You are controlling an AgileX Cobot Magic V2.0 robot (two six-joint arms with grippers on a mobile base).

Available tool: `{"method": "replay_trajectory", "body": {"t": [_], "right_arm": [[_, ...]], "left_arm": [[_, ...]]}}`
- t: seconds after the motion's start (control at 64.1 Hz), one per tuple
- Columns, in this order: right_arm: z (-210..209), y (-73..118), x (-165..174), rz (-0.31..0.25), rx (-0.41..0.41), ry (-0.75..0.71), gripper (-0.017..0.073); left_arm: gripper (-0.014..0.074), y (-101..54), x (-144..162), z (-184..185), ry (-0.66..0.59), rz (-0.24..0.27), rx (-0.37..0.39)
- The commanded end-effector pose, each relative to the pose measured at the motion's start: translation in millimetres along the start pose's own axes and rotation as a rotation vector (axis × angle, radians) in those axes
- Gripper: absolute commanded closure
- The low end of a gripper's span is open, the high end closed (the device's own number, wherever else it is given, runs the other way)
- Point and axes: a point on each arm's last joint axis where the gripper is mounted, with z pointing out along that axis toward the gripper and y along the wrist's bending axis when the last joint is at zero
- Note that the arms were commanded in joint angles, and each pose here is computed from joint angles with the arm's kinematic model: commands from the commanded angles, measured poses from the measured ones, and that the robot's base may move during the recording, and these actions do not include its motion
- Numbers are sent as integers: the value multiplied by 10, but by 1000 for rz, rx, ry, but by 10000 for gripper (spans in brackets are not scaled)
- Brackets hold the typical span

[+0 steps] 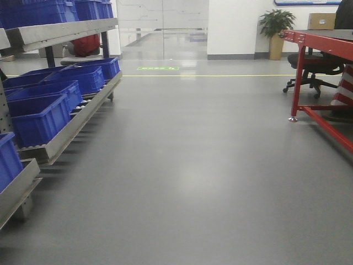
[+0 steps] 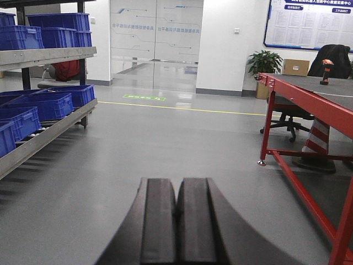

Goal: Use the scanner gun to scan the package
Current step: 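Drive the base forward along the aisle past the blue bins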

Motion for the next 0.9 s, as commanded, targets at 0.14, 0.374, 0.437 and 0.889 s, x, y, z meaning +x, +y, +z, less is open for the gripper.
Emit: {"method": "replay_trajectory", "body": {"t": [0.14, 0.374, 0.437, 0.889], "right_arm": [[-2, -1, -21, -4, 0, -23, 721], [-2, -1, -21, -4, 0, -23, 721], [-2, -1, -21, -4, 0, -23, 721], [-2, -1, -21, -4, 0, -23, 721]], "left_arm": [[705, -3, -29, -3, -25, -4, 2], [705, -3, -29, -3, -25, -4, 2], [705, -3, -29, -3, -25, -4, 2], [705, -3, -29, -3, -25, -4, 2]]}}
